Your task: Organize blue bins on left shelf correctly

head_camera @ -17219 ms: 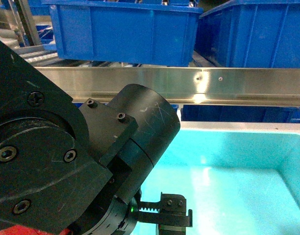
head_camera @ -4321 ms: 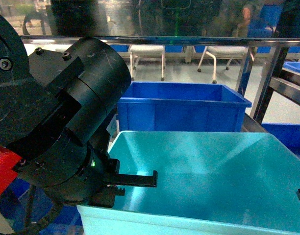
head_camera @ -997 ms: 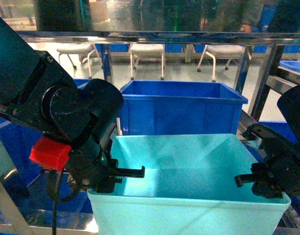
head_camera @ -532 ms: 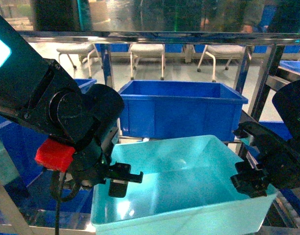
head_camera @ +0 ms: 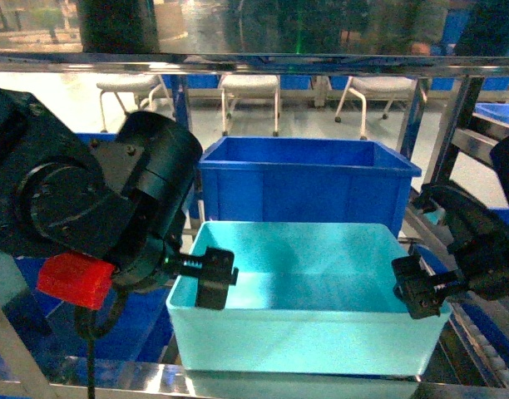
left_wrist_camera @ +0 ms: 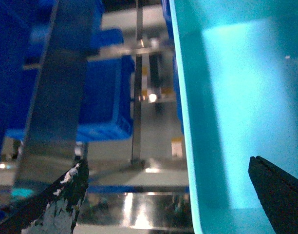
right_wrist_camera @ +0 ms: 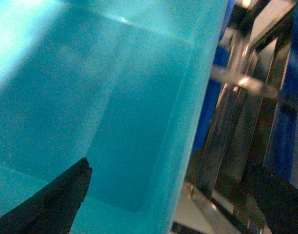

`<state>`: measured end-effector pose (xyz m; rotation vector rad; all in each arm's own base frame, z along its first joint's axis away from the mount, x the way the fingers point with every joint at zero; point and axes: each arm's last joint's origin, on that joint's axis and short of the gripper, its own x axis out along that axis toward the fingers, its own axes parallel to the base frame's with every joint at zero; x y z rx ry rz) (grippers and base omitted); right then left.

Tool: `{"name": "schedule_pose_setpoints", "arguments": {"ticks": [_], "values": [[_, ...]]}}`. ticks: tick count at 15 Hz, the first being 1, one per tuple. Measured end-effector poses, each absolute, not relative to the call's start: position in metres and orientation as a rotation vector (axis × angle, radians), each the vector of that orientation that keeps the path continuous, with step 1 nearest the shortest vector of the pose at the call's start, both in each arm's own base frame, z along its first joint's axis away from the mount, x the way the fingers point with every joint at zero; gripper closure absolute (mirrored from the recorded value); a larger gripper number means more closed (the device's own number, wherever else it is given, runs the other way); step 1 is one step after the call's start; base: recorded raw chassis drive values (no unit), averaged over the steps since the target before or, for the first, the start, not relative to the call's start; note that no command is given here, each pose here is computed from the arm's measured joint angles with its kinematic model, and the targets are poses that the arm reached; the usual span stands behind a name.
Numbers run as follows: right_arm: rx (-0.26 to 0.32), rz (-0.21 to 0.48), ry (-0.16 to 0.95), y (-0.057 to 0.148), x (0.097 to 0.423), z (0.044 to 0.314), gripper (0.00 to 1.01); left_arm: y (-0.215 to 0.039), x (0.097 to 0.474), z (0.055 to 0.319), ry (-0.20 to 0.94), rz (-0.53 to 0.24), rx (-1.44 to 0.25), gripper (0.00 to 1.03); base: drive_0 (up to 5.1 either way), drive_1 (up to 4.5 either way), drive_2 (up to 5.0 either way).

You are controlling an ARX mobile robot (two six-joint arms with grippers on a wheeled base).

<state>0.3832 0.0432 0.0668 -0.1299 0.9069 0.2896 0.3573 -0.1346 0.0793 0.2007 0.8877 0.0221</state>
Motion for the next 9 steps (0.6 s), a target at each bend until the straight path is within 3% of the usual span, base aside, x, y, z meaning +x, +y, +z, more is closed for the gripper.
{"name": "schedule_pose_setpoints", "arguments": {"ticks": [2,4,7,9], "values": [[-0.128,0.292,0.714,0.038,0.377,0.081,0.03,-0.143,0.341,0.103,0.678,0.019,0.179,0.05,0.0,0.00,0.0],[-0.101,0.328,0.611,0.034,0.358,0.089,0.03,-0.150,0.316,0.101,0.640,-0.009,0.191,0.05,0.0,0.00,0.0],[-0.036,0.386,0.618,0.023,0.316,0.088,0.03,-0.156,0.271,0.093,0.658,-0.011,0.251,0.05,0.0,0.00,0.0],[0.023,0.375,0.724,0.001,0.277,0.083,0.03,-0.156,0.238,0.096,0.674,-0.002,0.269,0.05,0.0,0.00,0.0]]}}
